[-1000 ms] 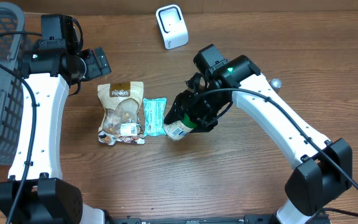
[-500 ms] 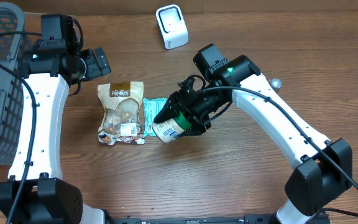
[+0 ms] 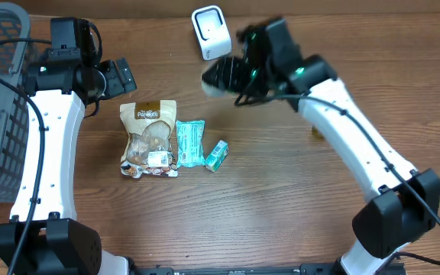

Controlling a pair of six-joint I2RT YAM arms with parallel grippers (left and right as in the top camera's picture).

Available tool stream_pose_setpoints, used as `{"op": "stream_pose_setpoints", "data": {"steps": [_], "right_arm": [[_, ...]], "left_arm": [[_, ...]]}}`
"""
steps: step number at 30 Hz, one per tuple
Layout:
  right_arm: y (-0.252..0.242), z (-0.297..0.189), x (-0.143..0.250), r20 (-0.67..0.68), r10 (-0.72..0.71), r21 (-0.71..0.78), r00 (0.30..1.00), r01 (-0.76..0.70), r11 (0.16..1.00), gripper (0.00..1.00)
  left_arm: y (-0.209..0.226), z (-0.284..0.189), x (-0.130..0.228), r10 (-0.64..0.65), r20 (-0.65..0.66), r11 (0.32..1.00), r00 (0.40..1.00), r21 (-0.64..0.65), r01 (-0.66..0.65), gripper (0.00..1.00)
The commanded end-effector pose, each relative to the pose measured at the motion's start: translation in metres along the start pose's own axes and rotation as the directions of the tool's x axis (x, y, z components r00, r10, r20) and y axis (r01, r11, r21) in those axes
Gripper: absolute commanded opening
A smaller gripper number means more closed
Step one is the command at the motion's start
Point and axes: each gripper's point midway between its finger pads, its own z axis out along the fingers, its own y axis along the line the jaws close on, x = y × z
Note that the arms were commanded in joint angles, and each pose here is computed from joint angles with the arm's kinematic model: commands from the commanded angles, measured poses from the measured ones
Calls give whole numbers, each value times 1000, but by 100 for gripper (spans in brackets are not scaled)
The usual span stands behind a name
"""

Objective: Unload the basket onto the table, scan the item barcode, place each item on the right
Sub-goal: 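Lift the green jar and carry it toward the white scanner, then hold the green jar label under the white scanner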

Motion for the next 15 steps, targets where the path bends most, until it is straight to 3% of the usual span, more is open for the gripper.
{"op": "stream_pose_setpoints", "data": {"steps": [1,6,8,15], "right_arm": [[65,-54,-38,138,-215,-111,967,230,967,50],[73,-73,-70,279,-304,-17,911,321,947,52],[55,-69,-89,336,-323,101,885,307,946,53],[27,-13,-121,367,-423,185,828,381,906,52]], "left_arm": [[-3,-3,-2,14,12,1000,1000,0,-14,100],[-3,-3,-2,14,12,1000,1000,0,-14,100],[-3,-3,-2,14,12,1000,1000,0,-14,100],[-3,-3,-2,14,12,1000,1000,0,-14,100]]}}
